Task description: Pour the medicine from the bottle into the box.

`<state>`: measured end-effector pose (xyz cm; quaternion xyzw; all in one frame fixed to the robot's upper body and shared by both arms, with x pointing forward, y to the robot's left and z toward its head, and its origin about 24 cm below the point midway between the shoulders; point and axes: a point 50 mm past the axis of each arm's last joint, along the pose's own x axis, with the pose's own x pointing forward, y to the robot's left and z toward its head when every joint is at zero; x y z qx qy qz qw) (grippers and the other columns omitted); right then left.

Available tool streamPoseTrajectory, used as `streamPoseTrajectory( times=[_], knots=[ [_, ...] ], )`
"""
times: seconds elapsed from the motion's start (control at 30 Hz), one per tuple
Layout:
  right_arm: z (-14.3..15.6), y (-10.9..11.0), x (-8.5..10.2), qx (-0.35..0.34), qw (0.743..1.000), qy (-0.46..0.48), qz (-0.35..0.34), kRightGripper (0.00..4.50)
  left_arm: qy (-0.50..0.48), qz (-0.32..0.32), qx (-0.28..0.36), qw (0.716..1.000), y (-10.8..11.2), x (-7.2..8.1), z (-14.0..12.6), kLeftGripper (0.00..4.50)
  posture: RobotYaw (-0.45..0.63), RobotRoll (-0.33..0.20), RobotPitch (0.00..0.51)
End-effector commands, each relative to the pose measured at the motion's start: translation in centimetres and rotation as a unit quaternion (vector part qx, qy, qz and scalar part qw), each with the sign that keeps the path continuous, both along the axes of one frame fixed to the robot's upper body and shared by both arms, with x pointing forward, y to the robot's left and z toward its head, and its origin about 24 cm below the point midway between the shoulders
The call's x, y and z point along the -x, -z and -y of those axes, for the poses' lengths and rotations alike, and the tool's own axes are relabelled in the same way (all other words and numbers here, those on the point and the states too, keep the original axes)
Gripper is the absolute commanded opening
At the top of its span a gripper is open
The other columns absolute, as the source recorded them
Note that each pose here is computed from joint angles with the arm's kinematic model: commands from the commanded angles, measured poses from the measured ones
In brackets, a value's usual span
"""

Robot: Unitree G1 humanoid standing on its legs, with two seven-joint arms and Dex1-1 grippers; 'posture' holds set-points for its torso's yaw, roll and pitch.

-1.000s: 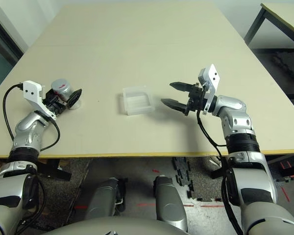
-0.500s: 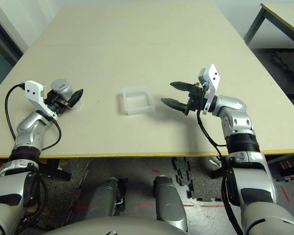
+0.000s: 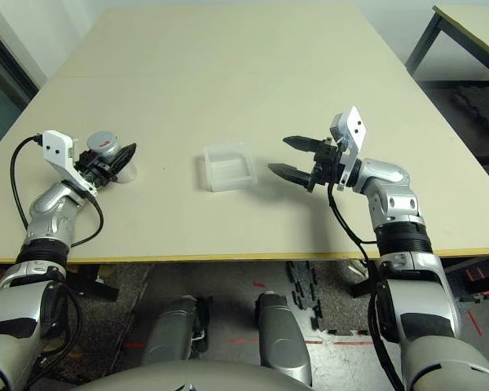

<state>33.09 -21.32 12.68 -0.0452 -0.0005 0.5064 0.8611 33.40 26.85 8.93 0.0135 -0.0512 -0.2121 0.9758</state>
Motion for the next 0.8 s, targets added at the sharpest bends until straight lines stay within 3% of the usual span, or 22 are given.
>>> streamPoseTrajectory(
  times=[0.03,0.4,0.8],
  knots=[
    [0.2,0.2,0.1,0.0,1.0,0.0,-0.001,4.5,0.016,-0.015,-0.002,1.0,0.5,0.2,0.2,2.72,-0.14,0.0,0.105],
    [-0.5,-0.5,-0.2,-0.016,1.0,-0.008,-0.002,4.5,0.096,-0.004,0.013,0.995,-1.7,-0.1,2.8,2.72,-0.13,0.0,0.108],
    [-3.1,-4.9,-1.0,-0.054,0.996,-0.066,-0.007,4.5,0.228,-0.026,0.027,0.973,-4.2,-1.0,8.7,2.72,-0.16,0.0,0.102]
  ],
)
